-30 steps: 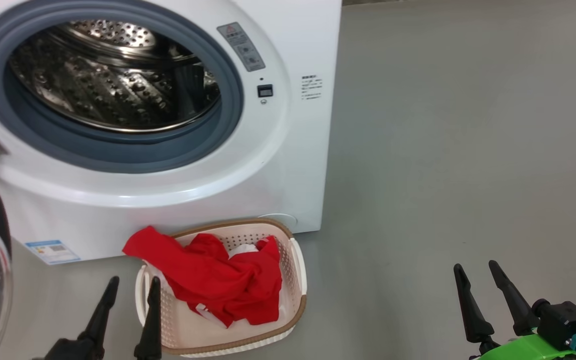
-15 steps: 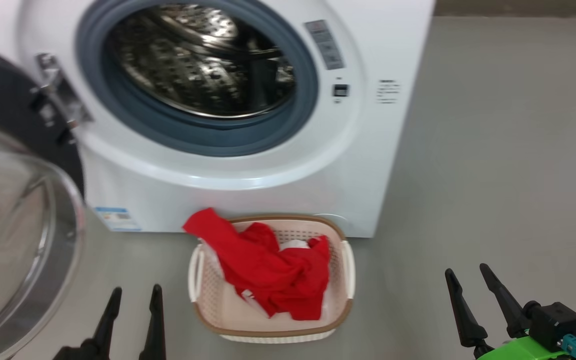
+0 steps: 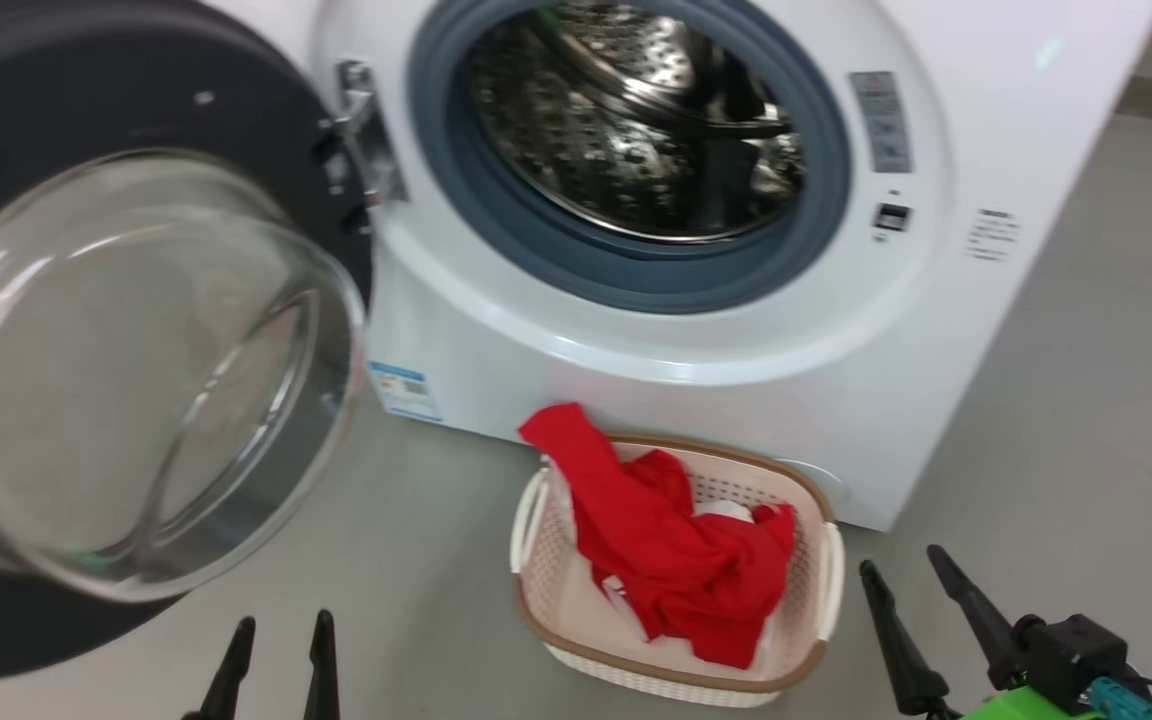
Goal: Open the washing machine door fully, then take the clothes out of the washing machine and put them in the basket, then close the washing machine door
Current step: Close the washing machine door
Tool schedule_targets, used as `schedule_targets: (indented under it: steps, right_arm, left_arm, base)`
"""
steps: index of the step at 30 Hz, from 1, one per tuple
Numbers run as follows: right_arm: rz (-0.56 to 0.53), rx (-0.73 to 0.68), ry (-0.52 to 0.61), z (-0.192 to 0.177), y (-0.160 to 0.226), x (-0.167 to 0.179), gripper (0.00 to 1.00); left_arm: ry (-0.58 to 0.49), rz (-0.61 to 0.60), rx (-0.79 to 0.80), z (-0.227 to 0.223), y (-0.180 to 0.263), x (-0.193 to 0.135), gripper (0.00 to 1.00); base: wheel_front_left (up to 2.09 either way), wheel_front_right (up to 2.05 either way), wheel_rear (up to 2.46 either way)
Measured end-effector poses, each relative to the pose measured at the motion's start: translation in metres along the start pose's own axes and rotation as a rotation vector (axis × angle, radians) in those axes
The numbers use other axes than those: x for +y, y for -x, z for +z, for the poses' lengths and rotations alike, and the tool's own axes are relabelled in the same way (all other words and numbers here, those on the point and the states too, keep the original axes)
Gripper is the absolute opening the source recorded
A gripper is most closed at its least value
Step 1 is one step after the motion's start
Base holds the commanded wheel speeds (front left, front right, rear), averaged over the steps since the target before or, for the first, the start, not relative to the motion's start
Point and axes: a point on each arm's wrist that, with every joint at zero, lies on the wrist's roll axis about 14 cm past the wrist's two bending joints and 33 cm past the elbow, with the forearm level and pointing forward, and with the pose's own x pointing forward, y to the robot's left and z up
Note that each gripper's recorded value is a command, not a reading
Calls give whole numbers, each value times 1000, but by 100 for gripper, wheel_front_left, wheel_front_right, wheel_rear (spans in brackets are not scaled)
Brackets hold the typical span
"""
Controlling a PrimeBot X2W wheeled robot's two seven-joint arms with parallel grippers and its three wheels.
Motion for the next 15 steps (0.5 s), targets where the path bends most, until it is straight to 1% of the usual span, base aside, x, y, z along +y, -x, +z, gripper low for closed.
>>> schedule_targets:
  steps: [4,8,12,15]
  right_arm:
    - [95,26,12,-7,-11,28,100]
    - [168,25,14,-5,-24,50,100]
    - [199,37,20,-8,-27,58,100]
    - [202,45,22,-11,-26,59,100]
  left_arm:
    - [19,83,7,-3,17,22,100]
    - [32,120,-12,3,22,31,100]
    - [45,146,1,-1,29,36,100]
    - [44,148,-7,1,29,36,100]
  base:
    - [0,0,0]
    - [0,0,0]
    - [0,0,0]
    - [0,0,0]
